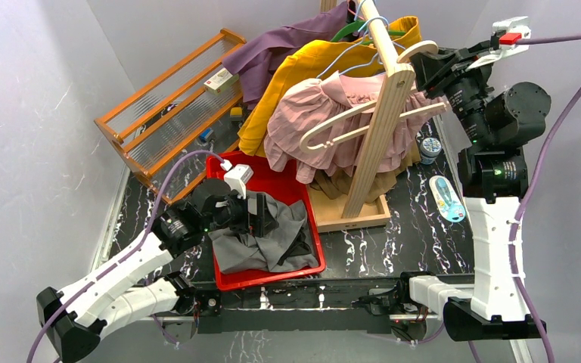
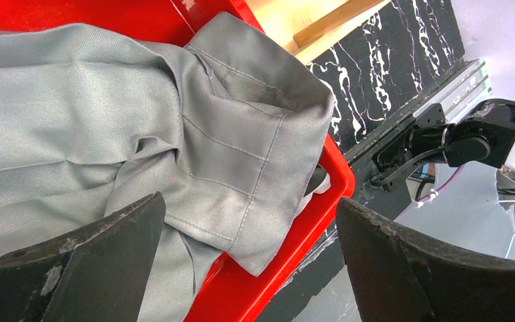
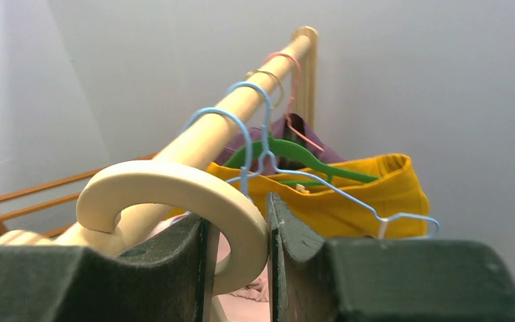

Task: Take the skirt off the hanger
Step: Place the hanger at the clothesline.

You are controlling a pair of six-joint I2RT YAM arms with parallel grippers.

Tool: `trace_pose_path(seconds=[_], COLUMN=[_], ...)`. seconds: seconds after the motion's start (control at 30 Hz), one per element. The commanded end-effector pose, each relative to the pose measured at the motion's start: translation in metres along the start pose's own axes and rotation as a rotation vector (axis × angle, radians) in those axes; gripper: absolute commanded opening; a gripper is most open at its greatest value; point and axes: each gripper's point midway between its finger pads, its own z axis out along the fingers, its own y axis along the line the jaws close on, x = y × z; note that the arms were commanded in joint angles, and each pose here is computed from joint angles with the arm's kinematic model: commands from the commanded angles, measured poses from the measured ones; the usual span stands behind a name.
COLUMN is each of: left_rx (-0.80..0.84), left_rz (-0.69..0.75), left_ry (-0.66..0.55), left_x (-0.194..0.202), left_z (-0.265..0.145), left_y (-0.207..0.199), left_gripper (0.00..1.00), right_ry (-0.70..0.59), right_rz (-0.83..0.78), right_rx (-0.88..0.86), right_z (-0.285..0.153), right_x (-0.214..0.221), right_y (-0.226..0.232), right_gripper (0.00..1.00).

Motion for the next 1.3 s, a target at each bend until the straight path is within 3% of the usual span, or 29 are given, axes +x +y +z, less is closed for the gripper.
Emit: trace_pose_path(seconds=[0.0,0.27,0.6,0.8,0.9,1.07,1.27], left_rx=[0.055,0.093,0.143,0.486,0.505,0.462,0.439], left_rz=[0.011,0.049,0.068,0.187,0.233,0.298,0.341], left_ry=[-0.08,-0.08,-0.136,-0.314,-0.36,-0.374,-0.369], left_x=[-0.019,-0.024,-0.041,-0.096,-0.129,-0.174,-0.197], left_z=[-0.013,-0.014,-0.029,-0.081,-0.085,-0.058,-0.029], left_y=[-0.015,-0.023,-0.038,-0.119,-0.139,-0.155,-0.162], left_gripper=[0.98,0.98,0.99,0.99,0.98,0.99,0.92], right_ry=[-0.114,-0.083,-0.011,0.008,0.008,-0.007,-0.006], right_rz=[-0.088,-0.067,-0.108,-0.141,-0.129,-0.119,-0.11], right_rx=[-0.254,-0.382,-0.288,-0.239,-0.241,-0.251,-0.252], right_z=[-0.01,-0.012,-0.001,-0.002,-0.003,-0.005,-0.005], right_x=[-0.04,-0.022,0.014,0.023,0.021,0.017,0.014], right_y=[0.05,0.067,0.04,0.03,0.031,0.035,0.036], right_gripper=[0.0,0.0,0.01,0.01,0.01,0.01,0.01])
